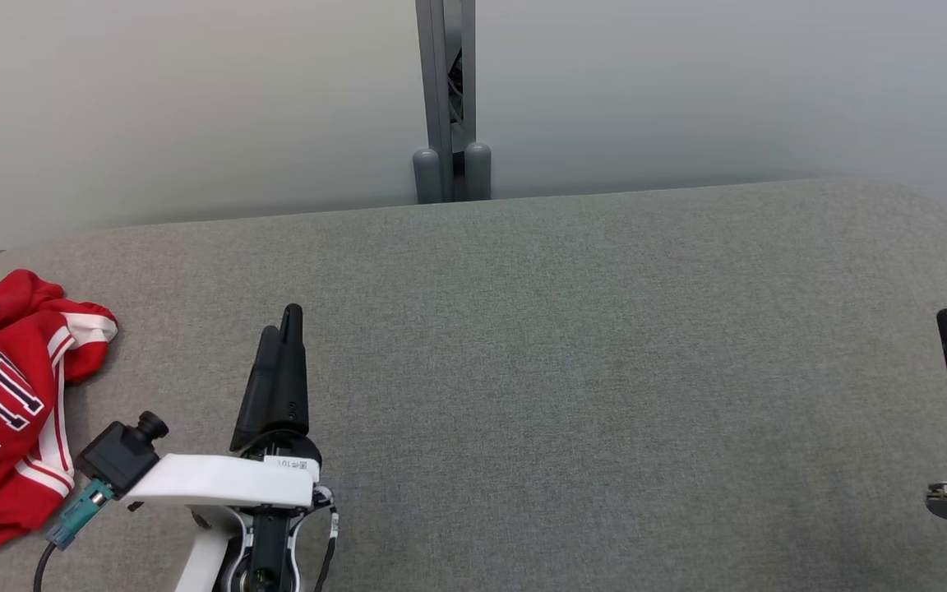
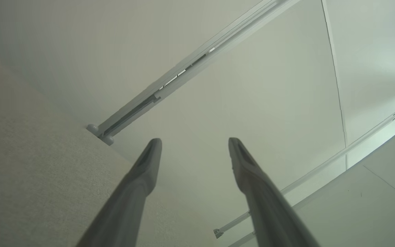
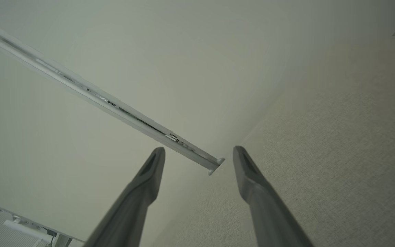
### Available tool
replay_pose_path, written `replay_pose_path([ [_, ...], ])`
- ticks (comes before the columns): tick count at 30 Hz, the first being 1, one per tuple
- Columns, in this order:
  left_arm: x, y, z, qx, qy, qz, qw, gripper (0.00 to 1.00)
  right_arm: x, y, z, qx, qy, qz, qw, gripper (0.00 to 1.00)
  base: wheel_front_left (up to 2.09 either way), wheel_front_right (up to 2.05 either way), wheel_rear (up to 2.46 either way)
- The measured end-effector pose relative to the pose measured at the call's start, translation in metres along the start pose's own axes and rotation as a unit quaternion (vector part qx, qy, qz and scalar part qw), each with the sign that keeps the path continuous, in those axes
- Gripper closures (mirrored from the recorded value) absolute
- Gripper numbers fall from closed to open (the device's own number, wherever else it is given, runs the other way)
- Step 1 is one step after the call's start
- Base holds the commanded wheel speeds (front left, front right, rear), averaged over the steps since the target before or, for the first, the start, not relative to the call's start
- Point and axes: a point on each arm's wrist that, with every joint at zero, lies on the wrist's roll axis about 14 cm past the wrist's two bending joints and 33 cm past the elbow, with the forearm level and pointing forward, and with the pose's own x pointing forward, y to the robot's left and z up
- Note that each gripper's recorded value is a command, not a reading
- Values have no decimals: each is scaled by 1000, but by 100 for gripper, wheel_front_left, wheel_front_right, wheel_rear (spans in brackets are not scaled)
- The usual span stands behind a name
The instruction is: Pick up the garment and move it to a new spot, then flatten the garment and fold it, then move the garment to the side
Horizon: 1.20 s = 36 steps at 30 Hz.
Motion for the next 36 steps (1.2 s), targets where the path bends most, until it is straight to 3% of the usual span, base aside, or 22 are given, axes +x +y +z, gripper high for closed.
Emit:
replay_pose_path([
  [9,-1,0,0,113,14,-9,993,0,5,17,-15,-139,15,19,990,0,0,0,0],
  [22,-1,5,8,257,34,-7,966,0,1,19,-40,-246,35,30,968,0,0,0,0],
  [36,-11,18,16,342,51,10,938,0,-4,23,-57,-330,41,52,942,0,0,0,0],
])
